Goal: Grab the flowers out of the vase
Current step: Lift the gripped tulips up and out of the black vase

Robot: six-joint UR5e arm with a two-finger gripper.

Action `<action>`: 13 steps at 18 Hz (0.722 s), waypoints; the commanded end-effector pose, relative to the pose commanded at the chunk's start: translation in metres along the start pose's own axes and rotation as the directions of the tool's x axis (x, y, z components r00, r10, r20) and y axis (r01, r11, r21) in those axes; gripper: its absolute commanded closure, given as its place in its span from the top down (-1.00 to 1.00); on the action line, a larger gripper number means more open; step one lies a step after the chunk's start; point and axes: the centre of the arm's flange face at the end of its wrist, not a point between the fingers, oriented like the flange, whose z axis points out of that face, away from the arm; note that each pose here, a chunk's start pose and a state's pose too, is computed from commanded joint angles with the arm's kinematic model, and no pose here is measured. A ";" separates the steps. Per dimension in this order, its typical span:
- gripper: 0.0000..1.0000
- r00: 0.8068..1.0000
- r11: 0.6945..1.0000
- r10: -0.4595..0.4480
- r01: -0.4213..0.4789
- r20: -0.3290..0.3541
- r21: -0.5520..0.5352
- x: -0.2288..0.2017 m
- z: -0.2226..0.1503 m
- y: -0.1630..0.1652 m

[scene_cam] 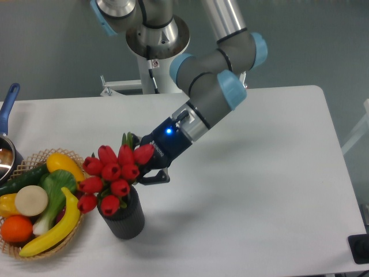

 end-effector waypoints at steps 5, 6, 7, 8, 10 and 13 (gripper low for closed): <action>-1.00 0.998 0.998 -0.055 0.054 0.025 0.040 -0.006 -0.022 -0.033; -1.00 0.997 0.997 -0.065 0.064 0.029 0.043 -0.007 -0.025 -0.040; -1.00 0.997 0.996 -0.074 0.072 0.034 0.045 -0.009 -0.028 -0.046; -1.00 0.996 0.996 -0.083 0.081 0.038 0.047 -0.010 -0.030 -0.052; -1.00 0.993 0.994 -0.099 0.096 0.056 0.053 -0.015 -0.041 -0.063; -1.00 0.992 0.993 -0.100 0.095 0.082 0.063 -0.023 -0.056 -0.076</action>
